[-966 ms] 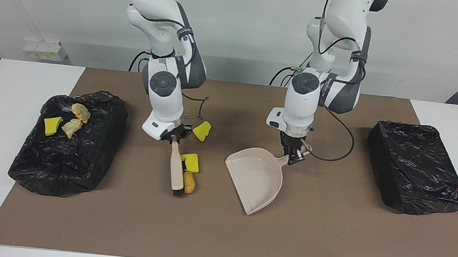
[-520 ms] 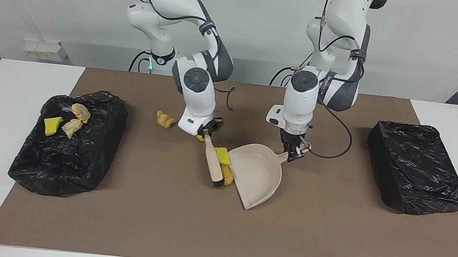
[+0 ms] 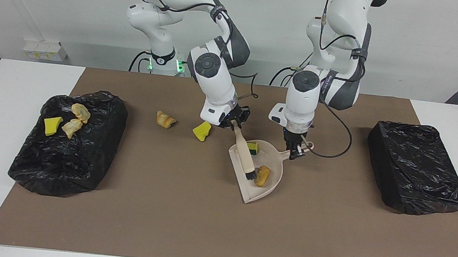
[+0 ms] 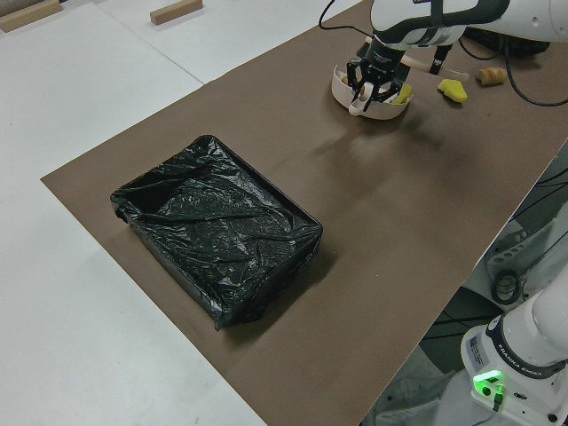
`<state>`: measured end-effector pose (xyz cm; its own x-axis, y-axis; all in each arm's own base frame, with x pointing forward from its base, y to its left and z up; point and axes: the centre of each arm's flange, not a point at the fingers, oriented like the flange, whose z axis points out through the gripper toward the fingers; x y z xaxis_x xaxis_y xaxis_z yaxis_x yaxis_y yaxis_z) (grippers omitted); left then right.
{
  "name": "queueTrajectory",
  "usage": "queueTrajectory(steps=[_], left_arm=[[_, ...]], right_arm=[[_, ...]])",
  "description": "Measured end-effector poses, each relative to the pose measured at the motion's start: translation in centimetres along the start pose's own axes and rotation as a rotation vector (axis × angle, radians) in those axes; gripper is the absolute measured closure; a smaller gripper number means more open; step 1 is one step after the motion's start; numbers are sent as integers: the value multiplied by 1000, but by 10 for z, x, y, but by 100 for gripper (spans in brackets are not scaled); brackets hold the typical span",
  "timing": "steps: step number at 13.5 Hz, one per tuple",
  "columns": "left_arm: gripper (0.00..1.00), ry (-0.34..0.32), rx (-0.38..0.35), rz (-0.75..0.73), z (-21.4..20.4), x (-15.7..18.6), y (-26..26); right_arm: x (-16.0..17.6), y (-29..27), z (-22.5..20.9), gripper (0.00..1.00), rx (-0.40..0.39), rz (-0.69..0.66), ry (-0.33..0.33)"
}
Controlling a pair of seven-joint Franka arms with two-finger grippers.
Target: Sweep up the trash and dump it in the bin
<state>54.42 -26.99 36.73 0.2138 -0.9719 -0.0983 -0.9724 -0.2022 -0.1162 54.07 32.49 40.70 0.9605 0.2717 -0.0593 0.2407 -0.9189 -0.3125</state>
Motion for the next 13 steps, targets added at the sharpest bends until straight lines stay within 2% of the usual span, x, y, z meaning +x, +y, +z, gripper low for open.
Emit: queueTrajectory(steps=[2,5,8,11,13], left_arm=[[69,-1,-1,1,0,0,0],[69,-1,-1,2,0,0,1],[69,-1,-1,2,1,-1,1],[69,-1,-1,5,1,-1,1],[69,-1,-1,6,0,-1,1]], right_arm=[[-6,25,-36,75,5,38,-24],[-33,66,-74,75,-14,94,-130],[-58,97,-72,75,-78,179,-205],[-89,109,-68,75,-174,296,-244],[-122,131,-71,75,-214,355,-257]])
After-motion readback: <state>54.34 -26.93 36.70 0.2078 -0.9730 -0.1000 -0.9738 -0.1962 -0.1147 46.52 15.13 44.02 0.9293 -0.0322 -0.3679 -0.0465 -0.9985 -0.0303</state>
